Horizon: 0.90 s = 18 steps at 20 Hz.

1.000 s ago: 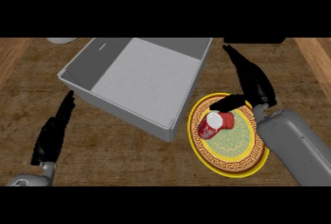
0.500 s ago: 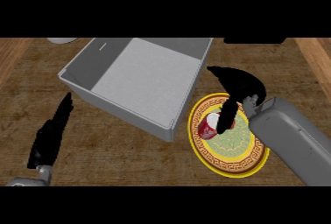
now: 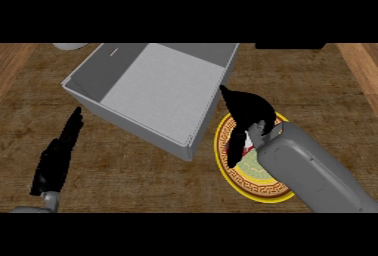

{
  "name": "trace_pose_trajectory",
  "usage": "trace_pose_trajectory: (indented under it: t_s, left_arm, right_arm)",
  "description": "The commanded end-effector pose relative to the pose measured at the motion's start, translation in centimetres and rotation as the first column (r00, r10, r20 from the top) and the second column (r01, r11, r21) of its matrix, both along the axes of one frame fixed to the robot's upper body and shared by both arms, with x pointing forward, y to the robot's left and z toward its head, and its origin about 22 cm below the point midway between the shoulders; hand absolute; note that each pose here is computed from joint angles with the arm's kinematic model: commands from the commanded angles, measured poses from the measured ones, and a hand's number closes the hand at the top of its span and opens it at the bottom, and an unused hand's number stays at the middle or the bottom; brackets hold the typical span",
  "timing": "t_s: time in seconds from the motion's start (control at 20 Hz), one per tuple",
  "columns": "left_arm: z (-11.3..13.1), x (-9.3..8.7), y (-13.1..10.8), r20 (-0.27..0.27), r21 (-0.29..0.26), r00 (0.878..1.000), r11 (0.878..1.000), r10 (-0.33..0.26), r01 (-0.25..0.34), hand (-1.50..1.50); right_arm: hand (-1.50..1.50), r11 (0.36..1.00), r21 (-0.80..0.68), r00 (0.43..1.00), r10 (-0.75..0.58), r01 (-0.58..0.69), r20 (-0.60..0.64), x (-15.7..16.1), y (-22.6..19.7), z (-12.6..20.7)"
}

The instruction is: Pick the can from the plate and place it in the cardboard box

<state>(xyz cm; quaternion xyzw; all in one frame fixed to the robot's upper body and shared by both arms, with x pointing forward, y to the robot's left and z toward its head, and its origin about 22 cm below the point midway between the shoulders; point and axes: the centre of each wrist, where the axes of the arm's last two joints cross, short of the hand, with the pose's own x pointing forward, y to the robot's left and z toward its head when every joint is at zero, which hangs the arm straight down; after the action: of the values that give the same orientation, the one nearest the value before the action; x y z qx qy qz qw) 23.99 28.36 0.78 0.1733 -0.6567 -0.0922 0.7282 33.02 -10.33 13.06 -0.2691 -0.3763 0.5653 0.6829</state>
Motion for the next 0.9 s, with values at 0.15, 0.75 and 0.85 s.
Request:
trace_pose_trajectory:
  t_s: [0.15,0.75,0.85]
  left_arm:
    - [0.2,0.8,0.1,0.008,0.001,1.000,1.000,0.000,0.000,0.00]
    - [0.2,-1.5,0.4,0.008,0.002,1.000,1.000,-0.011,0.011,0.00]
    - [-0.3,0.0,-0.3,-0.006,-0.004,1.000,1.000,0.008,-0.008,0.00]
  right_arm:
    - [-1.50,0.986,-0.149,0.995,-0.084,0.075,-0.059,-0.7,-0.6,-3.2]
    - [-1.50,0.981,-0.176,0.993,-0.092,0.079,-0.072,-1.8,-1.4,-4.2]
    - [-1.50,0.982,-0.171,0.993,-0.093,0.080,-0.069,-1.1,-0.5,-4.7]
